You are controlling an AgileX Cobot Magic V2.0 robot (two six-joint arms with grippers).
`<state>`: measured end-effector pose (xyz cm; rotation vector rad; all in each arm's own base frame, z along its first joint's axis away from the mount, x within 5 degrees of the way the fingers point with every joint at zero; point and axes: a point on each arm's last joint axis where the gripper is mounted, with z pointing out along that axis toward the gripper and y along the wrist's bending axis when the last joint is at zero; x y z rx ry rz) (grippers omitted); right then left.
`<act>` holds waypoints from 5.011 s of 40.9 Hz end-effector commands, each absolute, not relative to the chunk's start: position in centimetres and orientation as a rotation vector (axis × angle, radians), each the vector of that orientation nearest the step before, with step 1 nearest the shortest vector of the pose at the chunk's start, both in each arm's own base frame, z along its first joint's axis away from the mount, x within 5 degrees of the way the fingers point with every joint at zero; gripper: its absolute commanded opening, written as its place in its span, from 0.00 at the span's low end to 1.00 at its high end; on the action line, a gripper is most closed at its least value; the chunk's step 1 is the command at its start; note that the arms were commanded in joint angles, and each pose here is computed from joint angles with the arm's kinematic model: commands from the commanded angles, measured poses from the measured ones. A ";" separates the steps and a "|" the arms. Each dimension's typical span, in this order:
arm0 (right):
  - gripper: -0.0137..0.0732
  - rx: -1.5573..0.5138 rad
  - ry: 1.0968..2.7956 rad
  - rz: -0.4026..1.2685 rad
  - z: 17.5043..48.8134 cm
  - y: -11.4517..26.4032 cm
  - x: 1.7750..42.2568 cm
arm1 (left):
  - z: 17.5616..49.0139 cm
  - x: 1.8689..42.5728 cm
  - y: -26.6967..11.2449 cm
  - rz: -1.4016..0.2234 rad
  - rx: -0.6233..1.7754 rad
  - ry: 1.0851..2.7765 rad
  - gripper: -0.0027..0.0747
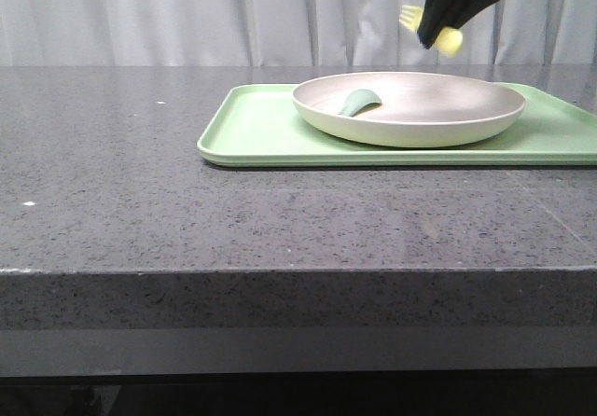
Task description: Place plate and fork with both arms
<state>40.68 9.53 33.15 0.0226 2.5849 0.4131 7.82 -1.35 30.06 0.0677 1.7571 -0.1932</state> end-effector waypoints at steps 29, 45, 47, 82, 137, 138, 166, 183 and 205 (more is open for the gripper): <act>0.18 0.169 2.720 0.256 31.8 -0.4 41.5 | 31.6 7.9 -1.3 -0.206 0.054 1.654 0.01; 0.19 0.175 2.764 0.256 30.3 -0.4 42.1 | 31.6 7.9 -1.3 -0.206 0.054 1.654 0.01; 0.19 0.176 2.785 0.258 29.9 -0.4 42.1 | 31.6 7.9 -1.3 -0.206 0.054 1.654 0.01; 0.49 0.133 2.549 0.244 38.4 -0.2 37.9 | 31.6 7.9 -1.3 -0.206 0.054 1.654 0.01; 0.02 0.026 1.738 0.054 31.2 0.2 9.3 | 31.6 7.9 -1.3 -0.206 0.054 1.654 0.01; 0.02 0.025 1.734 0.053 30.6 0.2 8.9 | 31.6 7.9 -1.3 -0.206 0.054 1.654 0.01; 0.02 0.046 1.625 0.079 29.6 0.3 6.6 | 31.6 7.9 -1.3 -0.206 0.054 1.654 0.01; 0.02 0.046 1.626 0.080 29.6 0.3 6.6 | 31.6 7.9 -1.3 -0.206 0.054 1.654 0.01; 0.02 0.046 1.626 0.080 29.6 0.3 6.6 | 31.6 7.9 -1.3 -0.206 0.054 1.654 0.01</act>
